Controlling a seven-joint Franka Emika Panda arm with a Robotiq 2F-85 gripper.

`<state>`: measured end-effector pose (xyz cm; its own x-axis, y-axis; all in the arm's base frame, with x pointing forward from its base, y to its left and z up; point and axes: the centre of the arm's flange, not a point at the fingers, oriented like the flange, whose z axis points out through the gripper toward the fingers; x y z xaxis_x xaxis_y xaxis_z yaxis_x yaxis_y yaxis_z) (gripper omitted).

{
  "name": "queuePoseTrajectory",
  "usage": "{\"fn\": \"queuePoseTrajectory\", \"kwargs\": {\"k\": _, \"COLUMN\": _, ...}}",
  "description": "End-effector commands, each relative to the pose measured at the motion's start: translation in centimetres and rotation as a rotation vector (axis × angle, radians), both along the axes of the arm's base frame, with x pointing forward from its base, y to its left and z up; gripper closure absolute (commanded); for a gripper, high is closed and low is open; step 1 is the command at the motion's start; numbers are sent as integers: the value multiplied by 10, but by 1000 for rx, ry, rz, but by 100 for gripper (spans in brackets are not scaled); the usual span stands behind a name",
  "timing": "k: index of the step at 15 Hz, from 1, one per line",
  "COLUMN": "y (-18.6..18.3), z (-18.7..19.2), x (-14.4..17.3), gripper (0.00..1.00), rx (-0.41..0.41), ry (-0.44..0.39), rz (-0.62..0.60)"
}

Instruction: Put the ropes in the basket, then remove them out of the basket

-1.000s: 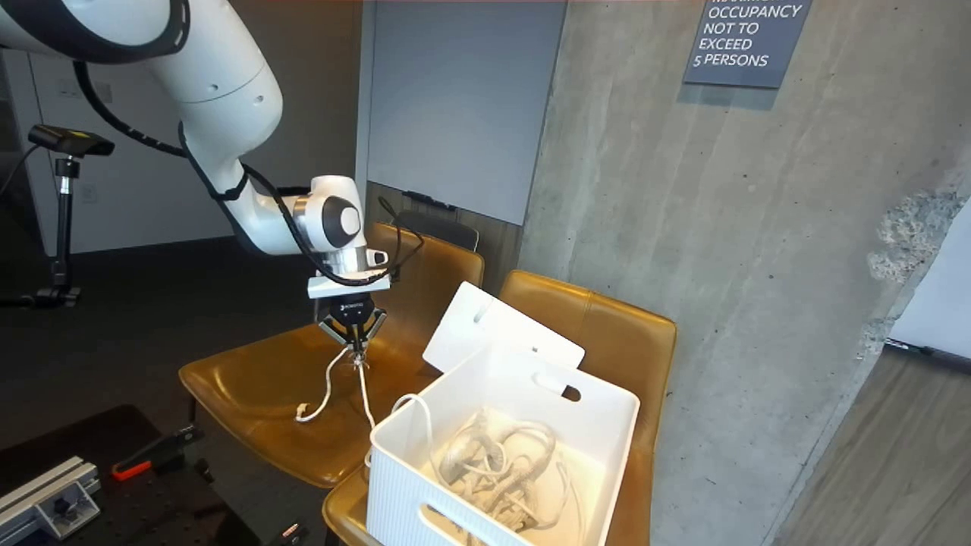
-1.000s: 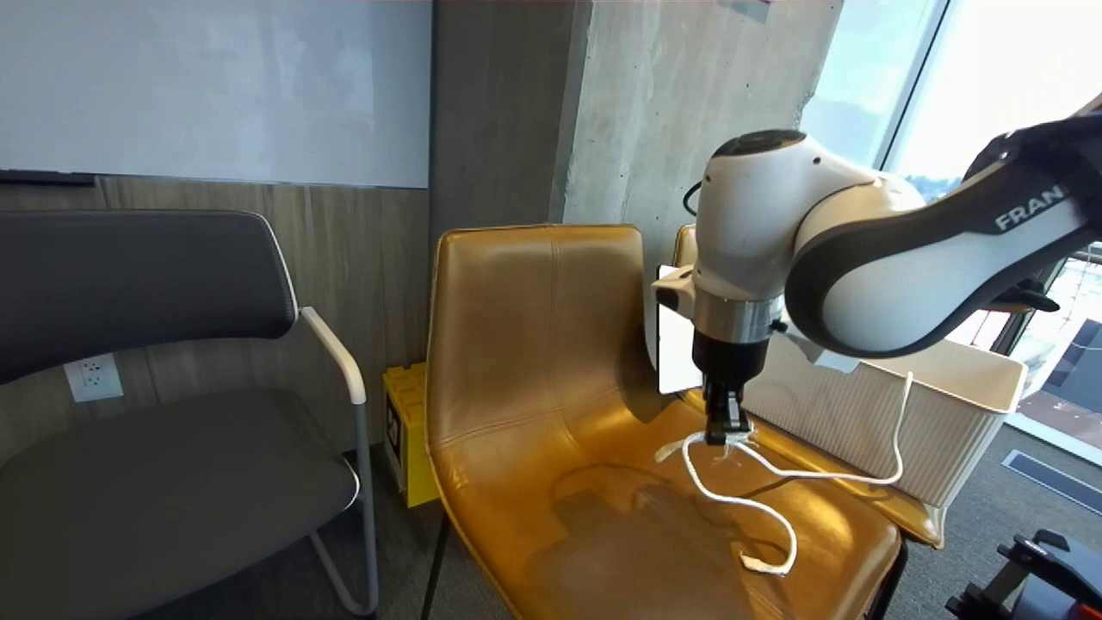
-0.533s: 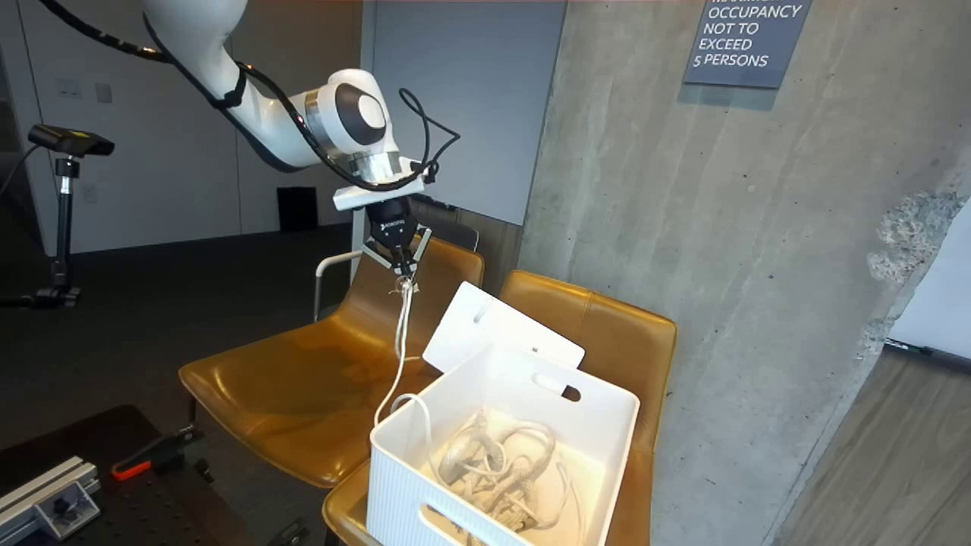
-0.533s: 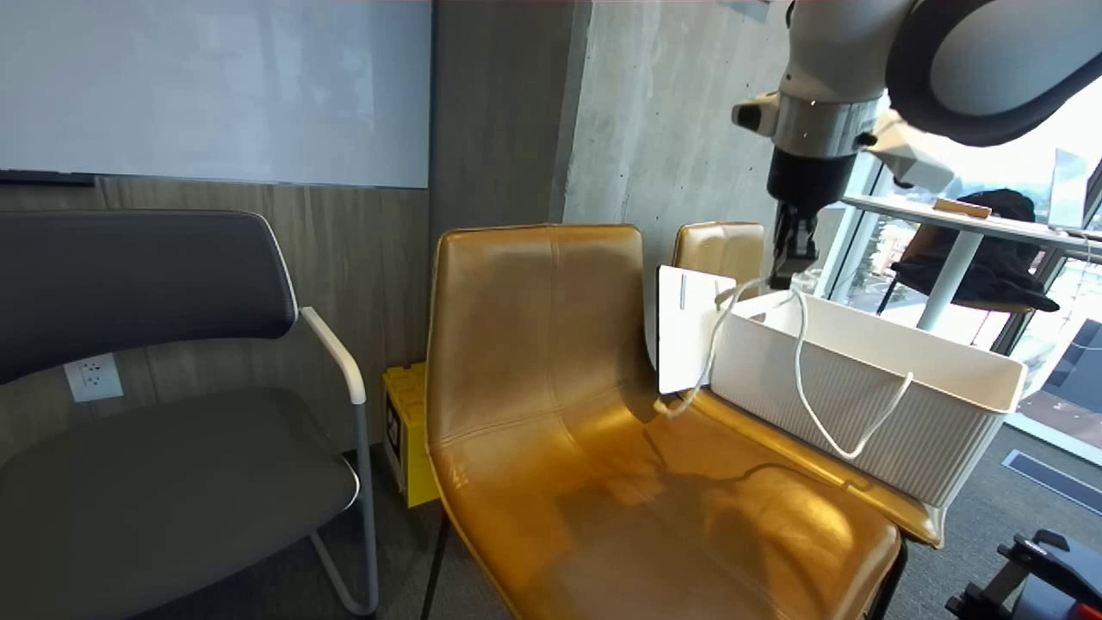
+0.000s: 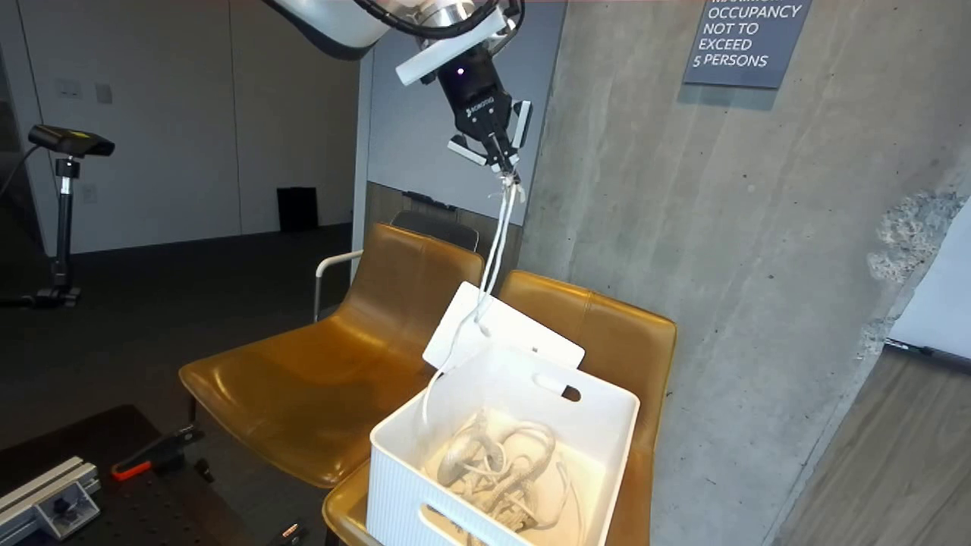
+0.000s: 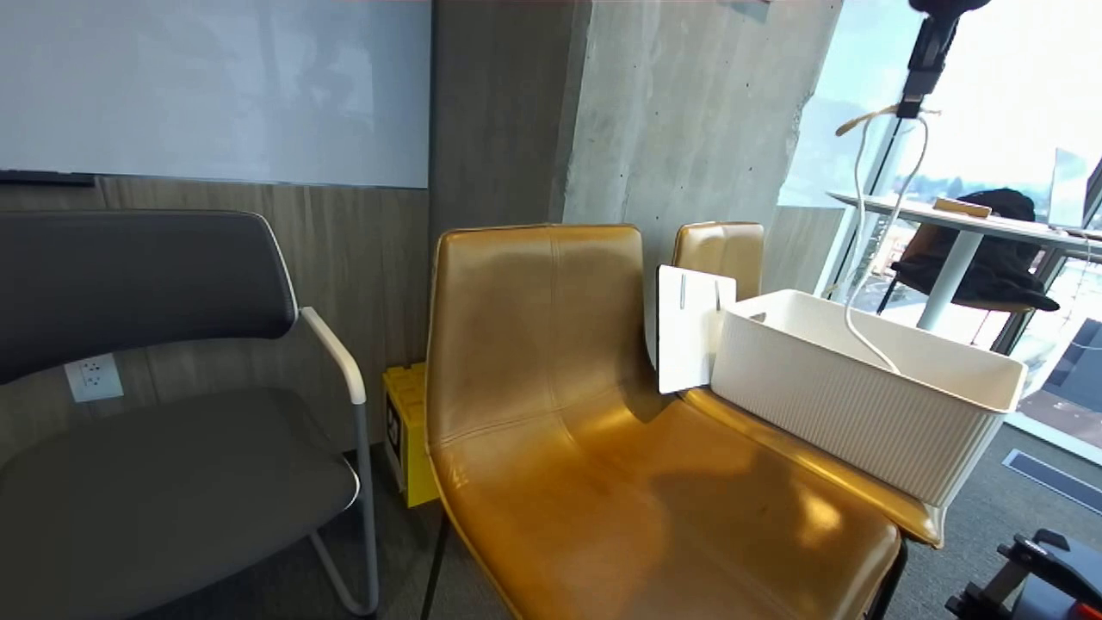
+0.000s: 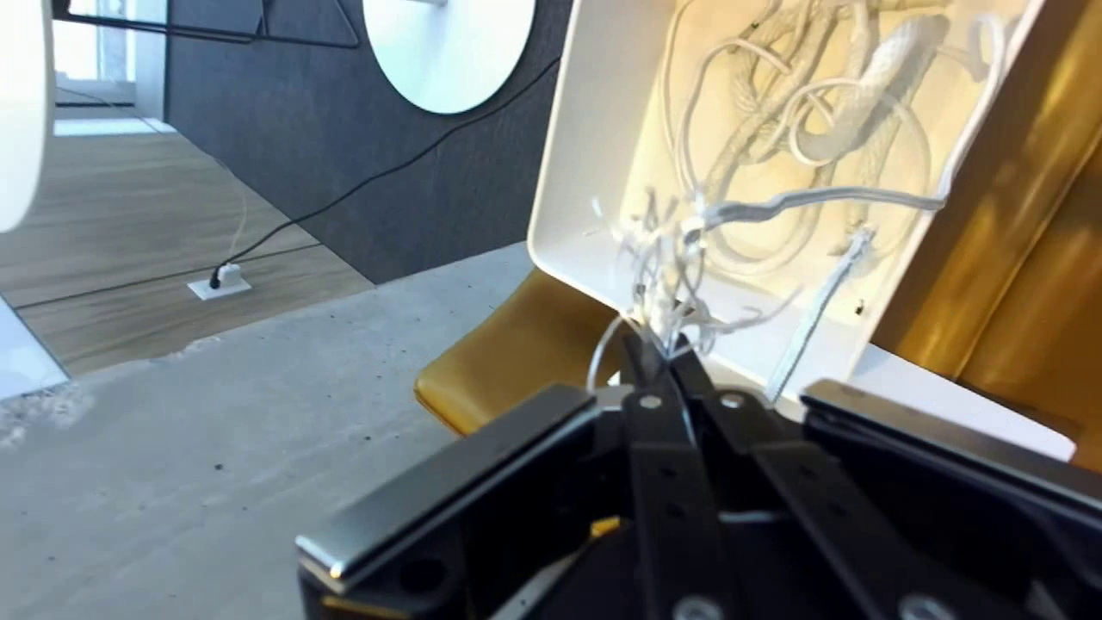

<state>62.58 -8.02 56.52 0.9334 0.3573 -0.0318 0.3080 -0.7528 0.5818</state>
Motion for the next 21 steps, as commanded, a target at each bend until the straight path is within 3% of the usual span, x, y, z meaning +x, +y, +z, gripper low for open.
{"fn": "queuePoseTrajectory", "kwargs": {"k": 1, "y": -93, "z": 45, "x": 6, "gripper": 99, "rx": -21, "ry": -15, "rz": -103}}
{"fn": "queuePoseTrajectory", "kwargs": {"k": 4, "y": -151, "z": 12, "x": -7, "gripper": 99, "rx": 7, "ry": 0, "rz": -169}}
{"fn": "queuePoseTrajectory", "kwargs": {"k": 7, "y": -175, "z": -53, "x": -21, "gripper": 99, "rx": 89, "ry": 34, "rz": -226}}
{"fn": "queuePoseTrajectory", "kwargs": {"k": 13, "y": -141, "z": -160, "x": -43, "gripper": 99, "rx": 280, "ry": 60, "rz": -302}}
{"fn": "queuePoseTrajectory", "kwargs": {"k": 17, "y": -132, "z": -191, "x": -53, "gripper": 99, "rx": 338, "ry": 24, "rz": -318}}
{"fn": "queuePoseTrajectory", "kwargs": {"k": 19, "y": -128, "z": -193, "x": -55, "gripper": 70, "rx": 334, "ry": -2, "rz": -316}}
{"fn": "queuePoseTrajectory", "kwargs": {"k": 21, "y": -120, "z": -193, "x": -52, "gripper": 57, "rx": 335, "ry": -21, "rz": -321}}
